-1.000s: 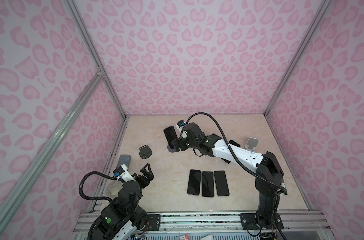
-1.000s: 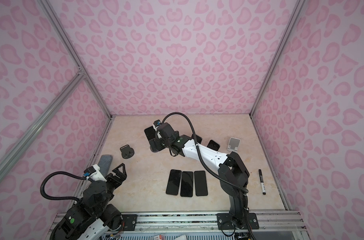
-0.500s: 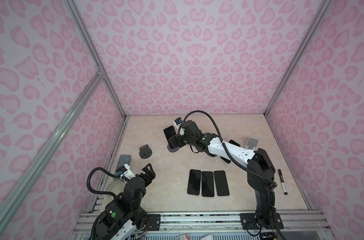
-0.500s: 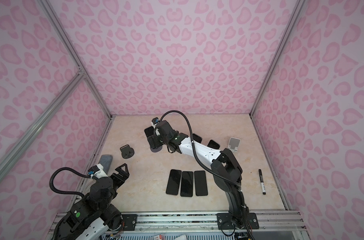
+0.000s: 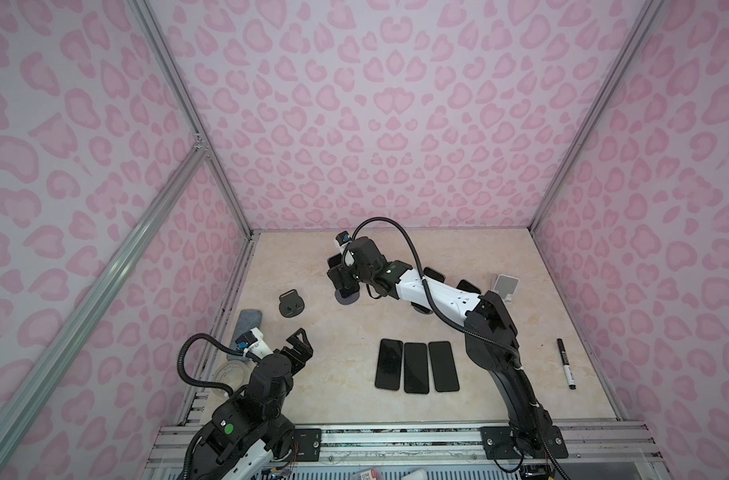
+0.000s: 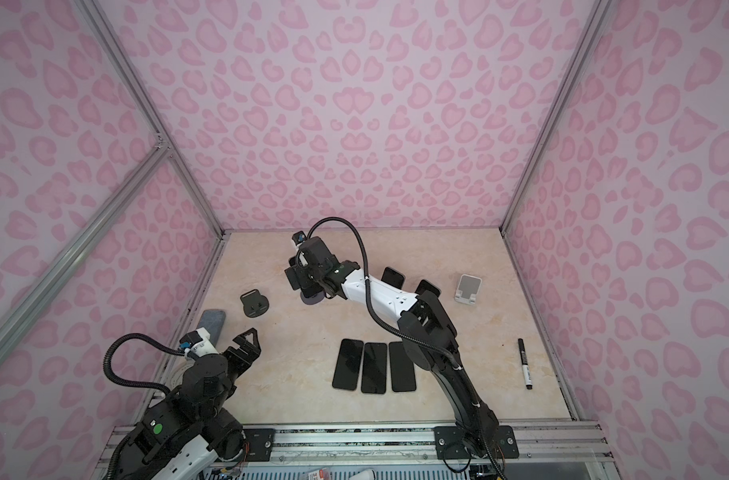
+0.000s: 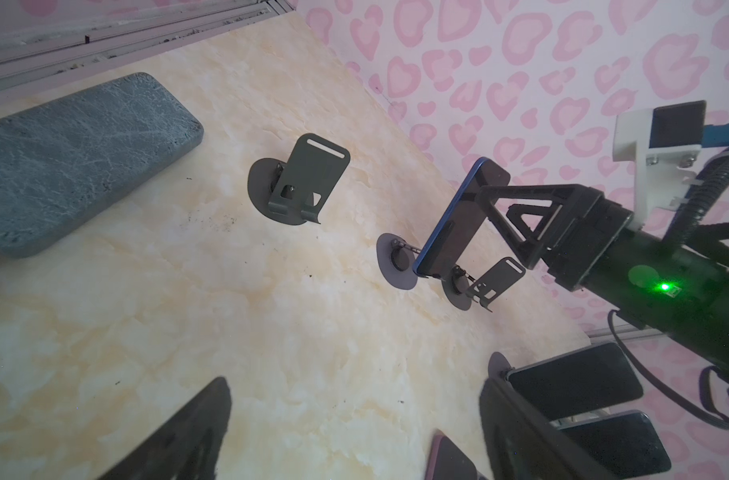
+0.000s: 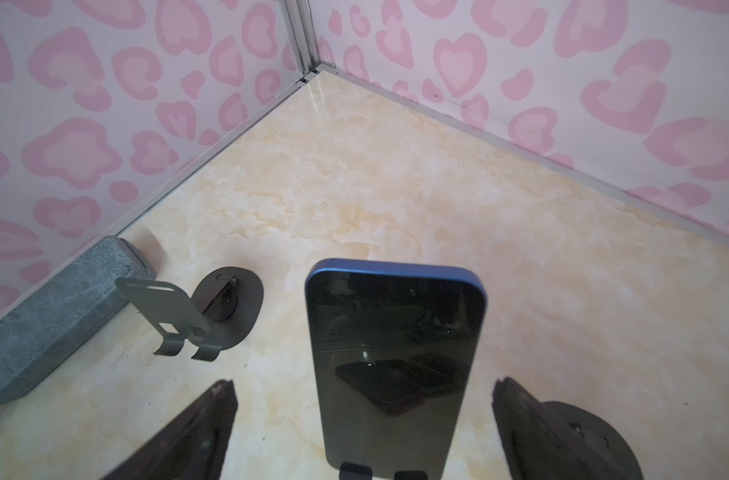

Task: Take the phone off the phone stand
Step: 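Lower the open right gripper around the blue-edged phone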

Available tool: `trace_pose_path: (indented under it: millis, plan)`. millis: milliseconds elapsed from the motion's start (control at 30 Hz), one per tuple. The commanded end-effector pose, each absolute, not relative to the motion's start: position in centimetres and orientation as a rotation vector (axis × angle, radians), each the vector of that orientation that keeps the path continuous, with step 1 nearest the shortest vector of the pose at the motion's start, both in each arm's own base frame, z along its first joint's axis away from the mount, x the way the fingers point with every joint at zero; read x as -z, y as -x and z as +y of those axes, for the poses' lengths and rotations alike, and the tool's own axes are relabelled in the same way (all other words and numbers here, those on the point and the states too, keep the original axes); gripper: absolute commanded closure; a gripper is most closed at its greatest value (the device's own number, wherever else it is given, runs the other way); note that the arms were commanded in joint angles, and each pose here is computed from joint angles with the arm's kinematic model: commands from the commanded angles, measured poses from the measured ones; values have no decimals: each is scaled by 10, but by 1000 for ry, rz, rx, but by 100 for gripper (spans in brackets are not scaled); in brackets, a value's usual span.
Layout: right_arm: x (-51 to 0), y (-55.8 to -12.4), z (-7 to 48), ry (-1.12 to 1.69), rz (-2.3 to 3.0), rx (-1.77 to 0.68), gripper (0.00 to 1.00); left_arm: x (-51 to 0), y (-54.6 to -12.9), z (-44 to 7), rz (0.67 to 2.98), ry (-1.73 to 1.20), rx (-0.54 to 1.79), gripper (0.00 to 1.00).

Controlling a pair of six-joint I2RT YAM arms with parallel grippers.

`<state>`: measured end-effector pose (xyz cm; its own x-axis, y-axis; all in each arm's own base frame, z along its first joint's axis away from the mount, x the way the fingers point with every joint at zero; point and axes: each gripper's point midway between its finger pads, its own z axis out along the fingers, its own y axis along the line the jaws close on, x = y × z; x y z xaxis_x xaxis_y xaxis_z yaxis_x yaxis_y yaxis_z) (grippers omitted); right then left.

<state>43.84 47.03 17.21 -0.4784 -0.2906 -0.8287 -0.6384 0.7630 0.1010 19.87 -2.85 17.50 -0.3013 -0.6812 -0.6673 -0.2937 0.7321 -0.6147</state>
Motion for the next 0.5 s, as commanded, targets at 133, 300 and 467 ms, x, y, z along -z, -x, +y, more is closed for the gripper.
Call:
trace_pose_path:
  millis: [133, 300, 467]
  plan:
    - [-162, -447, 472, 704, 2070, -459, 2, -182, -197, -20, 1861, 731, 426, 4]
    - [-142, -446, 479, 732, 2091, -483, 2, -197, -194, -17, 1818, 682, 428, 5]
    - [-138, -458, 469, 659, 2091, -399, 2, -202, -193, -20, 1825, 620, 431, 5]
